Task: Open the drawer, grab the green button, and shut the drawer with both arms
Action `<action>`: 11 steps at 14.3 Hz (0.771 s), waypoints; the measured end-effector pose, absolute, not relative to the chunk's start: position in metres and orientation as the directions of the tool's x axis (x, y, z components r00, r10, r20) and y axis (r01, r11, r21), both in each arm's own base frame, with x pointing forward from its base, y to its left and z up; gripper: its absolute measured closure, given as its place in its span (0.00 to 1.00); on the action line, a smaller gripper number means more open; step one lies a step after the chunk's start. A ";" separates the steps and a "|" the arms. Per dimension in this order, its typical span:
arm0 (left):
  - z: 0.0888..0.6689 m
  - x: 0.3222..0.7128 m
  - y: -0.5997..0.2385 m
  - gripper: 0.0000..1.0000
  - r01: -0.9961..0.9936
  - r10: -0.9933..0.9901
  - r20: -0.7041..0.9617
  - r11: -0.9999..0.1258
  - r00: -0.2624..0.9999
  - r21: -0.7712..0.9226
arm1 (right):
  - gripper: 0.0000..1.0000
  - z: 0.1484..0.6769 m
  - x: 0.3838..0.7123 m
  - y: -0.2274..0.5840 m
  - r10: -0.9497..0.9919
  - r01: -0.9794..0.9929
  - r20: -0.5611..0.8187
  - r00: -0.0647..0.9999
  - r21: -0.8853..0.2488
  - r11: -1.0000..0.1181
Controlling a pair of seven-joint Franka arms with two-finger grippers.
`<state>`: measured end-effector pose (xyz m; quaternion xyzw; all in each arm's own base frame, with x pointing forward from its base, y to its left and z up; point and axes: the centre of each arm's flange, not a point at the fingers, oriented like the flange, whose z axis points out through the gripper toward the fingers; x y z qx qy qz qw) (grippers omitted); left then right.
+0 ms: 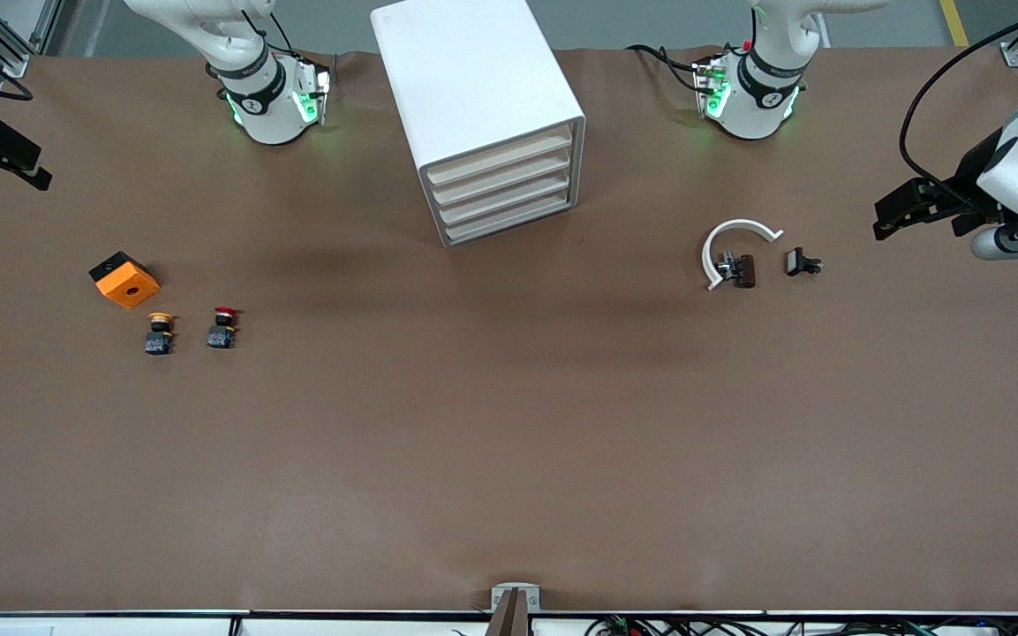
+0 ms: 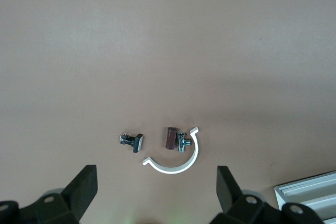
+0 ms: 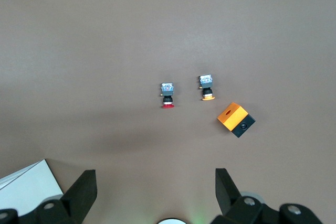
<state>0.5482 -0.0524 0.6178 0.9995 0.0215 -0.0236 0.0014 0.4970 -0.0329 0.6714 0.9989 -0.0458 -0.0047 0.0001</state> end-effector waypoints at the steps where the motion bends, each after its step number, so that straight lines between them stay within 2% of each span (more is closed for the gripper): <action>1: 0.618 0.548 -0.052 0.00 0.043 0.043 -0.047 -0.999 0.998 0.002 | 0.00 0.671 0.497 -0.033 -0.092 -0.092 -0.009 0.996 0.001 -0.996; 11: 0.600 0.552 -0.053 0.00 0.043 0.043 -0.089 -0.999 0.995 -0.003 | 0.00 0.673 0.497 -0.033 -0.091 -0.091 -0.004 0.996 0.000 -0.996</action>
